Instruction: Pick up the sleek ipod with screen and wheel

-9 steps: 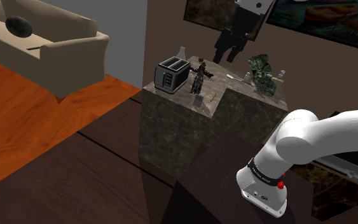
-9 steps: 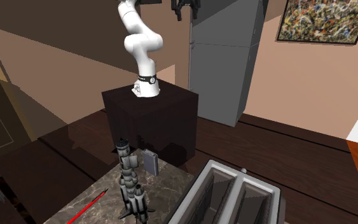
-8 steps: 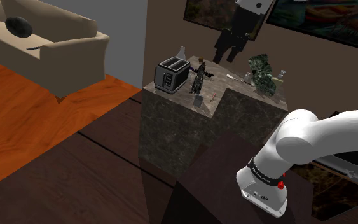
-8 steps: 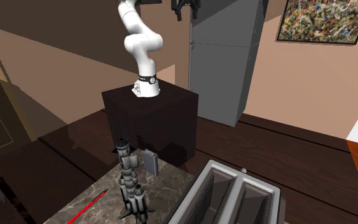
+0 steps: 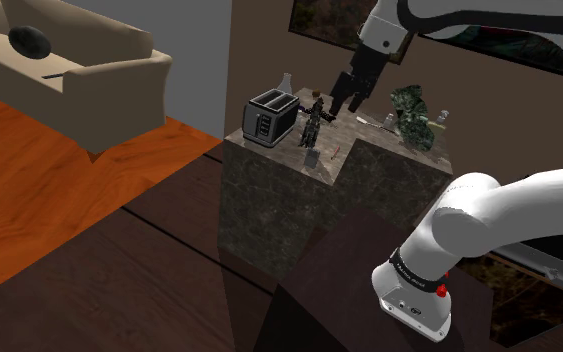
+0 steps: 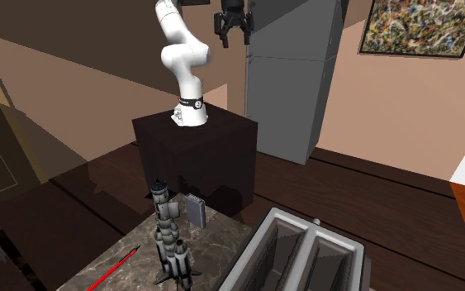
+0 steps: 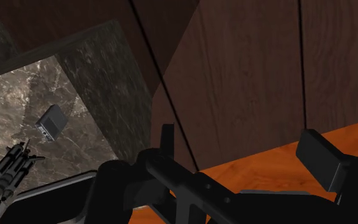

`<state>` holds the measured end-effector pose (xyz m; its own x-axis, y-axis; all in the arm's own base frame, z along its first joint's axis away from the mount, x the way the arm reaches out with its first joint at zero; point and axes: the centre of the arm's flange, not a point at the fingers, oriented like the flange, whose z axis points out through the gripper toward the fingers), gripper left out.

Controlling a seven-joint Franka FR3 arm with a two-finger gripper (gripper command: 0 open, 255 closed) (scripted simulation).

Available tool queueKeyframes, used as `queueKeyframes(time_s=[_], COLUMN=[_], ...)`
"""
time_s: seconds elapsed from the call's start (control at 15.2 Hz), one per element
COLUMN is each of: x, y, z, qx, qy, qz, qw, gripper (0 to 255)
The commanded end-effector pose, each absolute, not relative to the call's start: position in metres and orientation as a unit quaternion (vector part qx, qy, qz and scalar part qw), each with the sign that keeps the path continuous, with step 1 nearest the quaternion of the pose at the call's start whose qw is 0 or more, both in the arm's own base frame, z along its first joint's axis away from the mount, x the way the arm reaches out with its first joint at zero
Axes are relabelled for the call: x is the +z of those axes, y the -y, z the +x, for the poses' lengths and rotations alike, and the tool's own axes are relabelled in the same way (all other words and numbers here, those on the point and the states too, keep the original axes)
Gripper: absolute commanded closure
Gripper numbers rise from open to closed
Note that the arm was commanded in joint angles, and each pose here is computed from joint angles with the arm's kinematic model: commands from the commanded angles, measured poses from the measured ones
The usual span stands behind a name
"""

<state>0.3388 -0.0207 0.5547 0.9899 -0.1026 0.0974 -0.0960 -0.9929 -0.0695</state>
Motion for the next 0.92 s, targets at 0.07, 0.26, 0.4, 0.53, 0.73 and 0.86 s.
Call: queueKeyframes(time_s=[0.07, 0.26, 0.4, 0.53, 0.73, 0.86], x=[0.527, 0.500, 0.483, 0.465, 0.438, 0.420], y=[0.044, 0.070, 0.087, 0.104, 0.129, 0.146], z=[0.352, 0.365, 0.374, 0.383, 0.396, 0.404], qx=[-0.051, -0.051, -0.051, -0.051, -0.050, -0.050], qy=[-0.049, -0.049, -0.049, -0.049, -0.049, -0.049], qz=[-0.997, -0.997, -0.997, -0.997, -0.997, -0.997], qw=[0.030, 0.028, 0.027, 0.025, 0.023, 0.022], gripper=[0, 0, 0, 0, 0, 0])
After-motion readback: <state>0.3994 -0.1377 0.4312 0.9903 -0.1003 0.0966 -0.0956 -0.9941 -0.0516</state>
